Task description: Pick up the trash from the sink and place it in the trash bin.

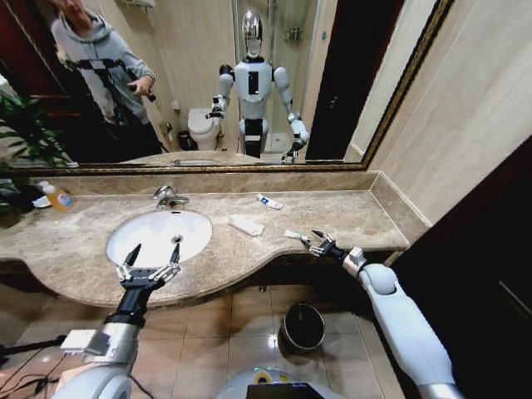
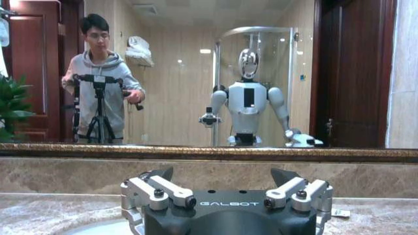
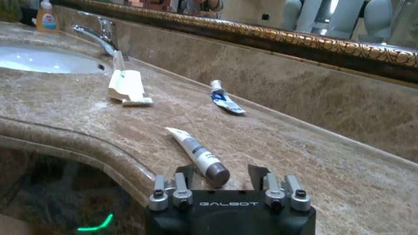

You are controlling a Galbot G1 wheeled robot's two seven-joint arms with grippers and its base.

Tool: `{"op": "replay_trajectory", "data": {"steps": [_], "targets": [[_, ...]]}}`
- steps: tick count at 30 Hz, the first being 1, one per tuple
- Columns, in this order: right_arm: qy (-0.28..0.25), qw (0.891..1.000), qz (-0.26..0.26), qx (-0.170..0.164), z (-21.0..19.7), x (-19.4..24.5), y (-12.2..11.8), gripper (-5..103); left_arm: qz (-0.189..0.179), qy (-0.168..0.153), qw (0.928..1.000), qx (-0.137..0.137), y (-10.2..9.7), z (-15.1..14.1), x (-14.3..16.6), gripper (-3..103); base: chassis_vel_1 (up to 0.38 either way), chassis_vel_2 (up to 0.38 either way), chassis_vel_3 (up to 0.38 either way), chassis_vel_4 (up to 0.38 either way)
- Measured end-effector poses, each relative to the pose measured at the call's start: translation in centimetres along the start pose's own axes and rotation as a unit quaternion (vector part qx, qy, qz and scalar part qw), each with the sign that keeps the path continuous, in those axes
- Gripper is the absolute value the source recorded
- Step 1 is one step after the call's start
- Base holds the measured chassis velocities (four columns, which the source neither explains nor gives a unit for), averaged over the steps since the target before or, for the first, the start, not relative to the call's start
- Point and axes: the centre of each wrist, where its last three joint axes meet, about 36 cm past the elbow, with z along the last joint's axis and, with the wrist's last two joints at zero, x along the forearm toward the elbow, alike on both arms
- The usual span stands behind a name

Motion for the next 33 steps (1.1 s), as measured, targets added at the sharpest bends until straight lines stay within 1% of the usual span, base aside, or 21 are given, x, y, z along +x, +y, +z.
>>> {"op": "replay_trajectory", "data": {"steps": [1, 2, 4, 5, 7, 8, 9, 10, 11, 12, 13, 14, 15, 16, 17, 25, 29, 30, 31, 32, 33], "targets": [[-0.001, 1.000, -0.001, -0.001, 0.0, 0.2, 0.1, 54, 0.000, 0.000, 1.0000, 0.000, 0.0, 0.0, 0.0, 100, 0.000, 0.000, 0.000, 0.000], [-0.001, 1.000, -0.001, -0.001, 0.0, 0.2, 0.1, 54, 0.000, 0.000, 1.0000, 0.000, 0.0, 0.0, 0.0, 100, 0.000, 0.000, 0.000, 0.000], [-0.003, 1.000, -0.003, -0.004, 0.0, 0.5, 0.4, 46, 0.000, 0.000, 1.0000, 0.000, 0.0, 0.0, 0.0, 100, 0.000, 0.000, 0.000, 0.000], [-0.003, 1.000, -0.003, -0.004, 0.0, 0.5, 0.4, 46, 0.000, 0.000, 1.0000, 0.000, 0.0, 0.0, 0.0, 100, 0.000, 0.000, 0.000, 0.000], [-0.005, 1.000, -0.006, -0.005, -0.1, 0.9, 0.7, 38, 0.000, 0.000, 1.0000, 0.000, 0.0, 0.0, 0.0, 100, 0.000, 0.000, 0.000, 0.000], [-0.005, 1.000, -0.006, -0.005, -0.1, 0.9, 0.7, 38, 0.000, 0.000, 1.0000, 0.000, 0.0, 0.0, 0.0, 100, 0.000, 0.000, 0.000, 0.000], [-0.007, 1.000, -0.006, -0.006, -0.2, 1.0, 0.7, 35, 0.000, 0.000, 1.0000, 0.000, 0.0, 0.0, 0.0, 100, 0.000, 0.000, 0.000, 0.000], [-0.008, 1.000, -0.006, -0.006, -0.3, 1.1, 0.7, 35, 0.000, 0.000, 1.0000, 0.000, 0.0, 0.0, 0.0, 100, 0.000, 0.000, 0.000, 0.000], [-0.011, 1.000, -0.007, -0.006, -0.5, 1.3, 0.9, 27, 0.000, 0.000, 1.0000, 0.000, 0.0, 0.0, 0.0, 100, 0.000, 0.000, 0.000, 0.000], [-0.013, 1.000, -0.008, -0.006, -0.6, 1.4, 0.9, 27, 0.000, 0.000, 1.0000, 0.000, 0.0, 0.0, 0.0, 100, 0.000, 0.000, 0.000, 0.000], [-0.014, 1.000, -0.008, -0.006, -0.7, 1.6, 1.1, 23, 0.000, 0.000, 1.0000, 0.000, 0.0, 0.0, 0.0, 100, 0.000, 0.000, 0.000, 0.000], [-0.014, 1.000, -0.008, -0.006, -0.7, 1.6, 1.1, 23, 0.000, 0.000, 1.0000, 0.000, 0.0, 0.0, 0.0, 100, 0.000, 0.000, 0.000, 0.000], [-0.014, 1.000, -0.008, -0.007, -0.7, 1.6, 1.1, 19, 0.000, 0.000, 1.0000, 0.000, 0.0, 0.0, 0.0, 100, 0.000, 0.000, 0.000, 0.000], [-0.015, 1.000, -0.007, -0.007, -0.8, 1.7, 1.2, 19, 0.000, 0.000, 1.0000, 0.000, 0.0, 0.0, 0.0, 100, 0.000, 0.000, 0.000, 0.000], [-0.017, 1.000, -0.006, -0.008, -0.9, 1.9, 1.3, 16, 0.000, 0.000, 1.0000, 0.000, 0.0, 0.0, 0.0, 100, 0.000, 0.000, 0.000, 0.000], [-0.024, 1.000, 0.000, -0.012, -1.1, 2.9, 1.5, 16, 0.000, 0.000, 1.0000, 0.000, 0.0, 0.0, 0.0, 100, 0.000, 0.000, 0.000, 0.000], [-0.031, 0.999, 0.008, -0.020, -1.3, 4.0, 2.1, 16, 0.000, 0.000, 1.0000, 0.000, 0.0, 0.0, 0.0, 100, 0.000, 0.000, 0.000, 0.000], [-0.039, 0.998, 0.014, -0.041, -0.9, 5.1, 3.3, 16, 0.000, 0.000, 1.0000, 0.000, 0.0, 0.0, 0.0, 100, 0.000, 0.000, 0.000, 0.000], [-0.039, 0.998, 0.014, -0.041, -0.9, 5.1, 3.3, 16, 0.000, 0.000, 1.0000, 0.000, 0.0, 0.0, 0.0, 100, 0.000, 0.000, 0.000, 0.000], [-0.044, 0.998, 0.016, -0.051, -0.8, 5.4, 3.8, 16, 0.000, 0.000, 1.0000, 0.000, 0.0, 0.0, 0.0, 100, 0.000, 0.000, 0.000, 0.000], [-0.056, 0.995, 0.025, -0.079, -0.6, 6.1, 5.0, 16, 0.000, 0.000, 1.0000, 0.000, 0.0, 0.0, 0.0, 100, 0.000, 0.000, 0.000, 0.000]]}}
